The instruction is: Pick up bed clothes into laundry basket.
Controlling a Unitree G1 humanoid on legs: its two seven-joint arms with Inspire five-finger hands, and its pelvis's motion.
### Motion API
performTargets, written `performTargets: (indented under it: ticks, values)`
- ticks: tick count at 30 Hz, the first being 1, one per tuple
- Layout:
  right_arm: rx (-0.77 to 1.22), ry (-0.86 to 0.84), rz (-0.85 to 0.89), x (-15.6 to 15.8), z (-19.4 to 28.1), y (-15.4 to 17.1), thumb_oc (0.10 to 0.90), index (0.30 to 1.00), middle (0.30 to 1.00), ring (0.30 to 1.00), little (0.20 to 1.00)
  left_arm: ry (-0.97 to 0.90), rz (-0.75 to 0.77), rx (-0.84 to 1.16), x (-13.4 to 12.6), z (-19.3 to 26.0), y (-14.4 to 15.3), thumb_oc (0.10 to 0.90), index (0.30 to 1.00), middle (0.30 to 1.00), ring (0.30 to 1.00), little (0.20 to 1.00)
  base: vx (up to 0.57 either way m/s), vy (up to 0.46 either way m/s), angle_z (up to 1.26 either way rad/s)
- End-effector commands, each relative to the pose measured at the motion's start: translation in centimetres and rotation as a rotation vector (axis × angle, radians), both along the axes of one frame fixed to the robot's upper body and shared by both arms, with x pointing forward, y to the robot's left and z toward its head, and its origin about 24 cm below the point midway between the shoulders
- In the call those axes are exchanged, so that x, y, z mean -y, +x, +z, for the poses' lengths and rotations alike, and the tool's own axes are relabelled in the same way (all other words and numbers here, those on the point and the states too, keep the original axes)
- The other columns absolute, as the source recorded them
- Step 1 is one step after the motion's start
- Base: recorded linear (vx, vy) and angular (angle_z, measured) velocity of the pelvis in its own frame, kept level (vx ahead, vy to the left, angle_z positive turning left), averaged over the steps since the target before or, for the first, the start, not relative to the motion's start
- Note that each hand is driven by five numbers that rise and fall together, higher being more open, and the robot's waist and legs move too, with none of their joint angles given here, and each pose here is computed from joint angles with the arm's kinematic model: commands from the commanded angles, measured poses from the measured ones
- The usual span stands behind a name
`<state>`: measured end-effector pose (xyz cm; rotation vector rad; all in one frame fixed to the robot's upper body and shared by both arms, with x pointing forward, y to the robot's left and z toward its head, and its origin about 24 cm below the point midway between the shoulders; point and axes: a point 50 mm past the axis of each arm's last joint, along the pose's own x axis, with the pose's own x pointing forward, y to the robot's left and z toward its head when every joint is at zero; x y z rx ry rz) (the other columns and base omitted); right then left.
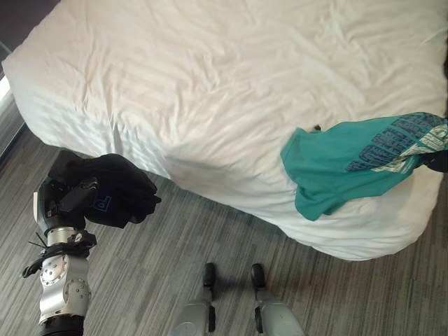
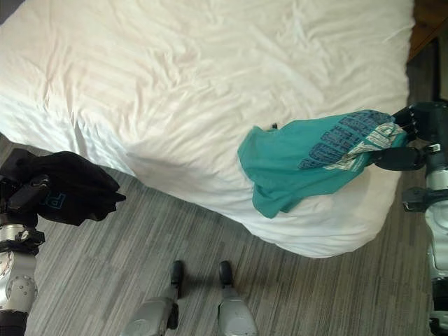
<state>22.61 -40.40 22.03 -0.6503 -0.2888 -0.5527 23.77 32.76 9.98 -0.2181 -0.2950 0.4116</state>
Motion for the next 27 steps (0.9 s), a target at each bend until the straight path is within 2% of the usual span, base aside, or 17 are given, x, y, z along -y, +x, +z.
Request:
performTargets:
  ticks: [1,9,12,13,15,17,23,26,27]
  values:
    - [0.194,-0.049,0.024,0.0,4.1,-1.2,0.400,0.300,0.300,0.300,0.300,0.222,0.009,0.223,-0.8,6.1,-0.4,0.400,0.300,0.300,0.300,0.300,0.06,0.028,-0.08]
    - [0.307,0.104,-0.004,0.9,2.0,-3.8,0.400,0.300,0.300,0.300,0.300,0.235,-0.073,0.308,1.4,7.6,-0.6,0.400,0.300,0.300,0.300,0.300,0.05,-0.013,-0.12]
    - [0.404,0.266,-0.033,2.1,0.2,-5.1,0.400,0.300,0.300,0.300,0.300,0.234,-0.133,0.332,2.6,7.8,-0.5,0.400,0.300,0.300,0.300,0.300,0.01,0.006,-0.15]
    - [0.404,0.266,-0.033,2.1,0.2,-5.2,0.400,0.300,0.300,0.300,0.300,0.234,-0.134,0.332,2.6,7.8,-0.5,0.400,0.300,0.300,0.300,0.300,0.00,0.007,-0.07]
    - [0.489,0.404,-0.029,1.9,-2.3,-6.3,0.400,0.300,0.300,0.300,0.300,0.212,-0.164,0.365,3.6,7.9,-0.7,0.400,0.300,0.300,0.300,0.300,-0.02,0.014,-0.13]
    - [0.529,0.473,-0.024,1.4,-3.7,-6.7,0.400,0.300,0.300,0.300,0.300,0.207,-0.185,0.382,4.2,8.1,-0.5,0.400,0.300,0.300,0.300,0.300,-0.04,0.029,-0.12]
    - [0.509,0.510,0.006,0.3,-4.9,-6.0,0.400,0.300,0.300,0.300,0.300,0.198,-0.255,0.408,5.7,8.8,1.4,0.400,0.300,0.300,0.300,0.300,-0.07,0.064,-0.24]
    - [0.530,0.478,0.051,-0.6,-3.9,-5.2,0.400,0.300,0.300,0.300,0.300,0.227,-0.312,0.442,6.8,9.8,2.2,0.400,0.300,0.300,0.300,0.300,-0.17,0.090,-0.51]
    - [0.536,0.444,0.126,-2.1,-2.9,-4.1,0.400,0.300,0.300,0.300,0.300,0.248,-0.355,0.481,7.7,11.0,2.6,0.400,0.300,0.300,0.300,0.300,-0.24,0.106,-0.76]
